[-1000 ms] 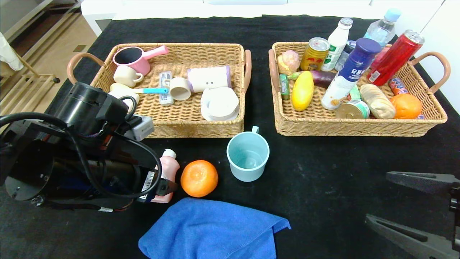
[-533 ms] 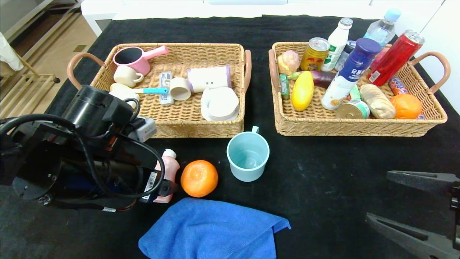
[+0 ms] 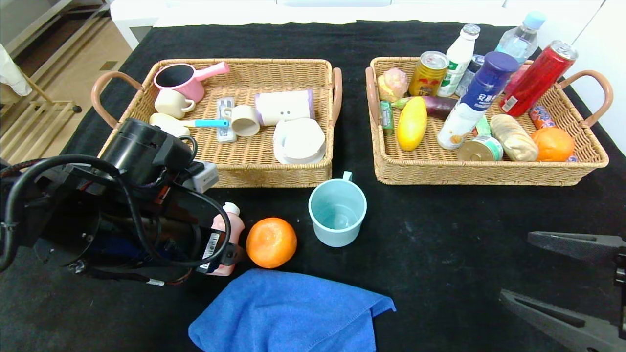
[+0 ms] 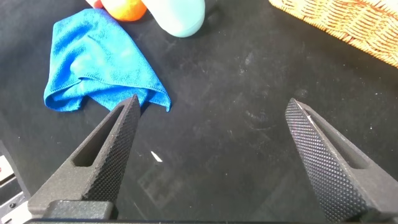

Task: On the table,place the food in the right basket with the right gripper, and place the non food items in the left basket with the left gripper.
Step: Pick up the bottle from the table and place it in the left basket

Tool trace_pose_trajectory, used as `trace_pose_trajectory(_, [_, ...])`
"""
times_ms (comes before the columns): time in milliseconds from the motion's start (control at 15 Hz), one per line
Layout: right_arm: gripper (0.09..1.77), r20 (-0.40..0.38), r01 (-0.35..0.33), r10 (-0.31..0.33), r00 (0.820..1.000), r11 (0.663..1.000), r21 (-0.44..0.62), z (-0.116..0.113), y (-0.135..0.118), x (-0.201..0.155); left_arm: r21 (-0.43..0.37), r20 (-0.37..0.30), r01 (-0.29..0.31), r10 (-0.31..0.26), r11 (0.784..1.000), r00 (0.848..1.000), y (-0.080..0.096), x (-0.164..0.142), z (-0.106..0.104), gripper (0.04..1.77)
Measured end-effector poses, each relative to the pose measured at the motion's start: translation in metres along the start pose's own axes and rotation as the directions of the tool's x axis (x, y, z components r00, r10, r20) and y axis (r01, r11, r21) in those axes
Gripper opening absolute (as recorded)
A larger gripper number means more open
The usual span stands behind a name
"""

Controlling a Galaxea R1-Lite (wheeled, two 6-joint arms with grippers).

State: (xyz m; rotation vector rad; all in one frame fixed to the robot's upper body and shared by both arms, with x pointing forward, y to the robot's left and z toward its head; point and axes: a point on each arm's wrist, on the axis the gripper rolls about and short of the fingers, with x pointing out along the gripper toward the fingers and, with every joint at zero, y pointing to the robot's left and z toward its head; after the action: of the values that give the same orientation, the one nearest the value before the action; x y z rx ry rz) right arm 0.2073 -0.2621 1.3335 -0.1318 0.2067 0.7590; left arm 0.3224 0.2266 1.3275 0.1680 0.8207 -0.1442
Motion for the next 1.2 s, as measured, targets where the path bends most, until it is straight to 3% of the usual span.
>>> trace_pose_trajectory(400, [1.71, -0.001, 0.0, 0.0, 1.0, 1.0, 0.0, -0.0003, 0.0, 0.0, 0.0, -0.007, -0.001, 0.001, 1.0, 1.0, -0.0007, 0.003, -0.0002, 1.72])
trace_pose_trajectory(600, [1.71, -0.004, 0.0, 0.0, 1.0, 1.0, 0.001, -0.0007, 0.0, 0.0004, -0.008, 0.023, 0.003, -0.003, 1.0, 1.0, -0.0019, 0.0063, 0.0022, 1.71])
trace_pose_trajectory(800, [1.71, -0.007, -0.002, 0.002, 1.0, 1.0, 0.001, -0.0014, 0.0, 0.001, -0.006, 0.016, 0.003, -0.003, 1.0, 1.0, -0.0023, 0.008, 0.0012, 1.18])
trace_pose_trajectory(933, [1.71, -0.009, -0.002, 0.002, 1.0, 1.0, 0.002, -0.0016, -0.0001, 0.0012, -0.005, 0.015, 0.002, -0.002, 1.0, 1.0, -0.0021, 0.008, 0.0009, 0.95])
trace_pose_trajectory(1200, [1.71, -0.014, -0.002, 0.002, 1.0, 1.0, 0.003, -0.0026, -0.0001, 0.0018, -0.004, 0.014, 0.002, -0.002, 1.0, 1.0, -0.0021, 0.0079, 0.0007, 0.84])
